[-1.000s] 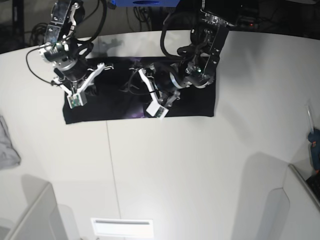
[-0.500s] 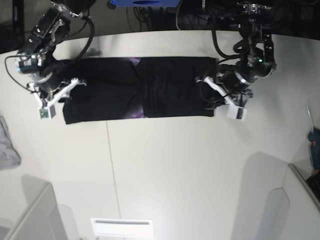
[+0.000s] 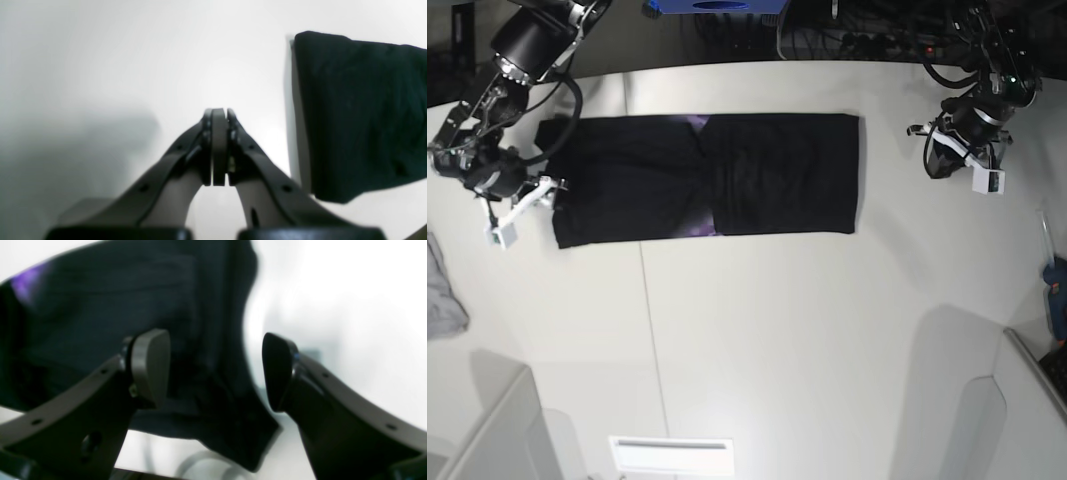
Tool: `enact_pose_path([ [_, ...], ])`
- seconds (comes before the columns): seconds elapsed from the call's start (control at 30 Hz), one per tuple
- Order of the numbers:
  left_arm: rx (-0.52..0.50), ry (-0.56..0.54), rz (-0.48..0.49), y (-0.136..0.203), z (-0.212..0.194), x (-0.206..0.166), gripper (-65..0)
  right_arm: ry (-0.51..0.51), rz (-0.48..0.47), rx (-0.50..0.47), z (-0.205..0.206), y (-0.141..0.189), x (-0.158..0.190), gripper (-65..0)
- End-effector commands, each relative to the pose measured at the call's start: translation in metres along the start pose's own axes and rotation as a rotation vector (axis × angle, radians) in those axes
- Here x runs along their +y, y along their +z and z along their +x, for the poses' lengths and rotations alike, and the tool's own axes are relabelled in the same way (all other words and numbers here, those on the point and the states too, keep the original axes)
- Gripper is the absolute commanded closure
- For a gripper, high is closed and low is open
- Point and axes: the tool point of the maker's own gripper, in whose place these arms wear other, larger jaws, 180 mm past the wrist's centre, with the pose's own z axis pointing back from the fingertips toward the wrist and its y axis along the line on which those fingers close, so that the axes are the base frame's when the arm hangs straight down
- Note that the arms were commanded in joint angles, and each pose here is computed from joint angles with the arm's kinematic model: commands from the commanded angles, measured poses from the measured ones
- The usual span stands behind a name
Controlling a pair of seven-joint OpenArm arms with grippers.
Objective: Fold the T-shirt properly
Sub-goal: 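Grasp both ends of the folded strip with both grippers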
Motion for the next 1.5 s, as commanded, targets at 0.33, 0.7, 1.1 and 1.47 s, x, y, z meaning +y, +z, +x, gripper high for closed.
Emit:
enact_pose_path([
  [0.33, -0.026, -0.086, -0.052, -0.032, -0.015, -0.026, 0.0, -0.039, 0.037, -0.058, 0.01, -0.012, -0.007, -41.0],
  [0.7, 0.008, -0.105, -0.129, -0.052, -0.021, -0.054, 0.0, -0.087, 0.067, 0.024, -0.02, -0.026, -0.009, -41.0],
  [1.1, 0.002, -0.067, -0.167, -0.073, -0.015, -0.071, 0.0, -0.117, 0.093, 0.067, -0.044, -0.035, 0.003, -33.3],
  [1.47, 0.08, -0.103, -0.275, -0.091, -0.038, -0.112, 0.0, -0.083, 0.045, 0.036, -0.024, -0.024, -0.016, 0.0],
])
